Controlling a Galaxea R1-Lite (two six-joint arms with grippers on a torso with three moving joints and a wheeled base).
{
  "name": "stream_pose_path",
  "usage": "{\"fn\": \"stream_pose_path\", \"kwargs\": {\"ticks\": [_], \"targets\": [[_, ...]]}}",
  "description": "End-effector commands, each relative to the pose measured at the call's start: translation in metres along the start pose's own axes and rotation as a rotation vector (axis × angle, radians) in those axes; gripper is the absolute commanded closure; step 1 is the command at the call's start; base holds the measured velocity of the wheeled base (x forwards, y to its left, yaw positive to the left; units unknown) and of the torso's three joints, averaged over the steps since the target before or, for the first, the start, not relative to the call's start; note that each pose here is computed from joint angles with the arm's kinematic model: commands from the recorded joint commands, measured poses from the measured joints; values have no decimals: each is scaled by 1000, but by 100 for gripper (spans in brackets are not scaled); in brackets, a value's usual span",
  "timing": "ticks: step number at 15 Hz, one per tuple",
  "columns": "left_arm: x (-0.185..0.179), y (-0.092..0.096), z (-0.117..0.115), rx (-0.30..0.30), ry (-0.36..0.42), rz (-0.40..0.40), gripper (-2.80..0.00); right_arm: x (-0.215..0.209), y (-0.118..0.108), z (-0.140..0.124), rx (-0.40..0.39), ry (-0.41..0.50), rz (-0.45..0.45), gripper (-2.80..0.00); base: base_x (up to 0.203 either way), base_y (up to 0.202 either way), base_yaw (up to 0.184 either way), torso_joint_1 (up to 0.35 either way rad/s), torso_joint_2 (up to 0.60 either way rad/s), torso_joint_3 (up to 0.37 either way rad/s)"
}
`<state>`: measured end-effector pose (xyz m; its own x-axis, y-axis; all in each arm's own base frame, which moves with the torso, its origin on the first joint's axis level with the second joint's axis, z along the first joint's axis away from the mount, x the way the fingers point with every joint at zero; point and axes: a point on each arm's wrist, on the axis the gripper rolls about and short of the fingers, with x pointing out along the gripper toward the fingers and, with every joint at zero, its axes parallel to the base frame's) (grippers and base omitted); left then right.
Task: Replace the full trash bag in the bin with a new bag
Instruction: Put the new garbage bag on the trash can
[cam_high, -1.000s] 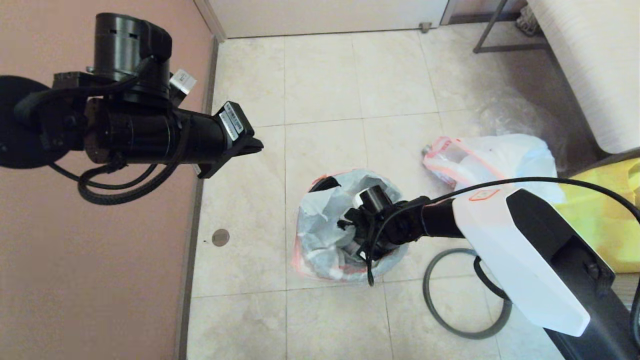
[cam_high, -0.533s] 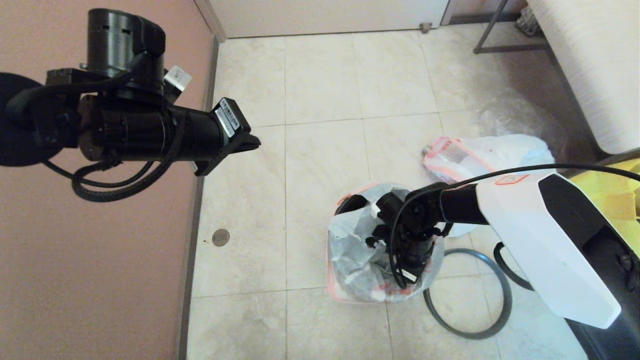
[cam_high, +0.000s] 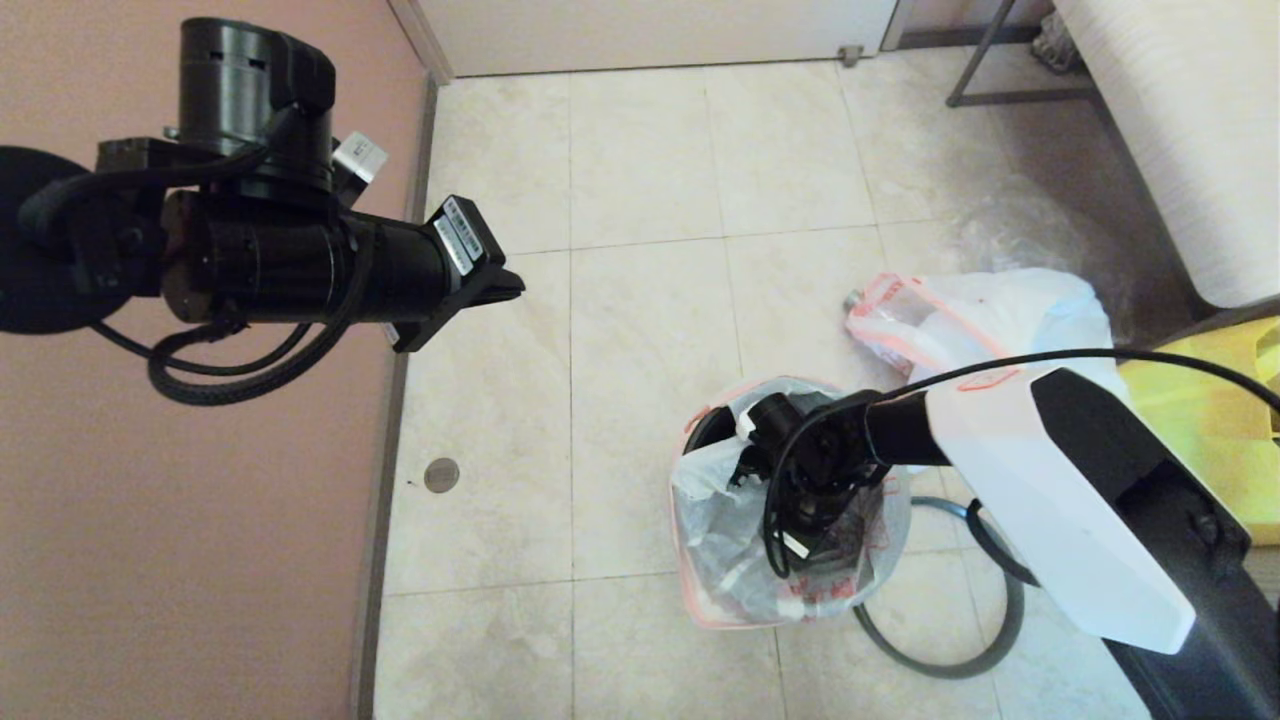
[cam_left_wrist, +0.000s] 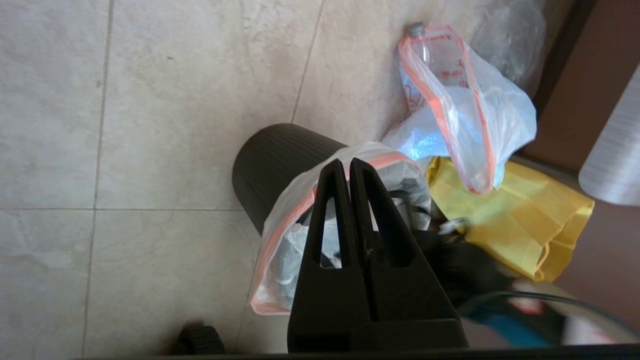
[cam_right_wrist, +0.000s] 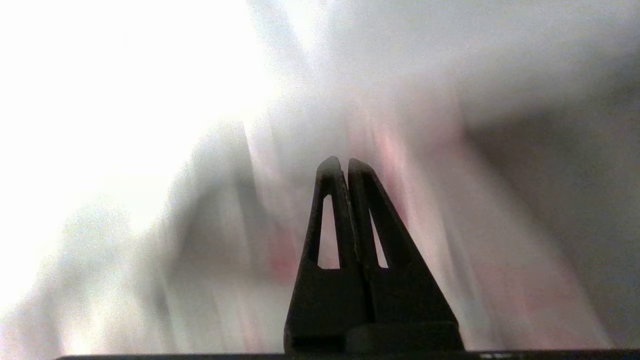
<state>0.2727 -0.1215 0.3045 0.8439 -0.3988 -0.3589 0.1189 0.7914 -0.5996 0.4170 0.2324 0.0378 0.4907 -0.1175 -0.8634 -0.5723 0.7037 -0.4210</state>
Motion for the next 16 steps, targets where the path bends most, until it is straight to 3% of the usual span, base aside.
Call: {"fn": "stream_pose_path", "kwargs": {"ticks": [1,2,5,9,13,16], "targets": [[4,1,-1,-5,8,6,0,45,16,9,58,-110,-31,0,0,0,0,0,0,0],[5,1,-2,-5,11,8,0,58,20,13,96,-164,-45,0,0,0,0,0,0,0],[6,1,-2,-4,13,7,0,74,23,11,118,-177,-53,0,0,0,0,0,0,0],[1,-1,0,-3,1,-4,0,37,22,18,166,-211,-42,0,0,0,0,0,0,0],[-2,-12,-10,14,36,-31,0,-79,29,-10,262,-216,89,0,0,0,0,0,0,0],[-11,-31,-30,46,103,-79,0,-173,26,-54,332,-261,213,0,0,0,0,0,0,0]]}}
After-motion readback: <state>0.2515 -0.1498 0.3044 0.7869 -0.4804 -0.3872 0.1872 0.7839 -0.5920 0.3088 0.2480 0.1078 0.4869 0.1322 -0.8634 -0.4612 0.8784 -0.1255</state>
